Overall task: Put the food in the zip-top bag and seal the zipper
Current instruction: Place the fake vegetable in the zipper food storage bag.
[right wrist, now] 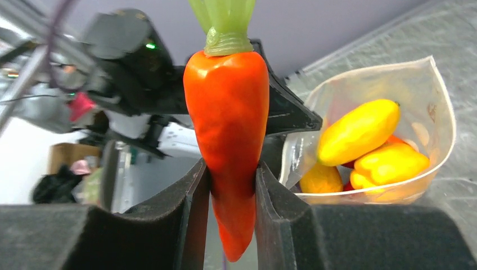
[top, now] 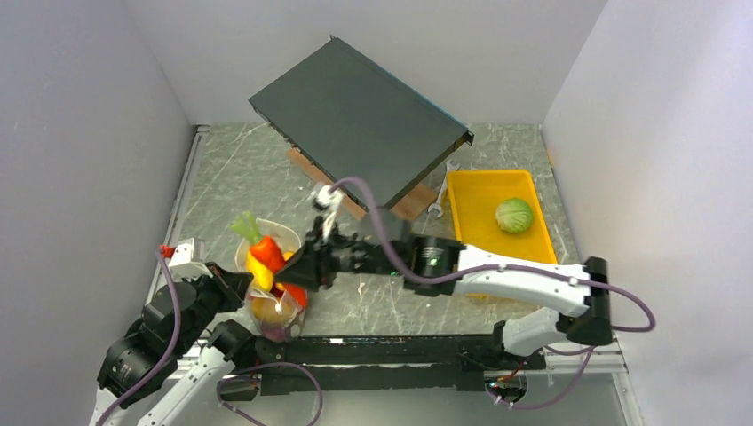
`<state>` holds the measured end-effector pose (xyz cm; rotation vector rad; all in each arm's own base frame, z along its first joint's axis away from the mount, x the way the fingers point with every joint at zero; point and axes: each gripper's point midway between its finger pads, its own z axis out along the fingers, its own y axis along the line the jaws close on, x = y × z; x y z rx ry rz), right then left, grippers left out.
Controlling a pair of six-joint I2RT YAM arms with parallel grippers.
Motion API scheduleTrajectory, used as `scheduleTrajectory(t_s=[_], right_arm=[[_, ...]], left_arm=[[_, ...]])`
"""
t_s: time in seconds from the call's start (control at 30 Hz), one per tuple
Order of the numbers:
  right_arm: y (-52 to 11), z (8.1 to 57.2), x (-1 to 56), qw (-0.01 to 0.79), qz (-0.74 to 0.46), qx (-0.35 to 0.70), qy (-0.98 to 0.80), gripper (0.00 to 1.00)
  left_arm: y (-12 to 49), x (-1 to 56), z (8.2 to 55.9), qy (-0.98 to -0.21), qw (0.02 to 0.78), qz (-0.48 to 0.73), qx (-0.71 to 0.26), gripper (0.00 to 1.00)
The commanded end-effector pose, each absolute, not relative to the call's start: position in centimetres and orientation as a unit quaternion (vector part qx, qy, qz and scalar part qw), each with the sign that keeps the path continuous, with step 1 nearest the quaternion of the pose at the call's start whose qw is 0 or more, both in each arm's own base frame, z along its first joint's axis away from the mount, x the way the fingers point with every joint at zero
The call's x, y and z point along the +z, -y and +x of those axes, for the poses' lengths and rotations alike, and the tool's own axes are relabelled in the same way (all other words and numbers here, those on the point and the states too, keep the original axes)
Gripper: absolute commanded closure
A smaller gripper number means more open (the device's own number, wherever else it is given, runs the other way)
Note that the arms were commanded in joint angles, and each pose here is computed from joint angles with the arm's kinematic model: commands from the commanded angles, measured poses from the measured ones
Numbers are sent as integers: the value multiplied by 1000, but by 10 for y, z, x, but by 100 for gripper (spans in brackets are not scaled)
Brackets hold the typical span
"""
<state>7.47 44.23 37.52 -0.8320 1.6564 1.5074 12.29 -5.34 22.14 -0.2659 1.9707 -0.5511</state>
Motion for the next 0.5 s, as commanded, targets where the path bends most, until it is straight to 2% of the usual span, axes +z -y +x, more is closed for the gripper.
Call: scheduleTrajectory(t_s=[0.0,0.23,0.47], right_arm=[[-459,105,382,473,-277,485,-682,97],[-468,149,341,518,-186,392,-738,97],[-469,176,347,551,-76,376,-741,96]], left_arm=[[53,227,125,-810,526,-109,-233,100],[55,226,125,-813,523,-105,-232,100],[54,226,126,-813,524,-105,-232,100]])
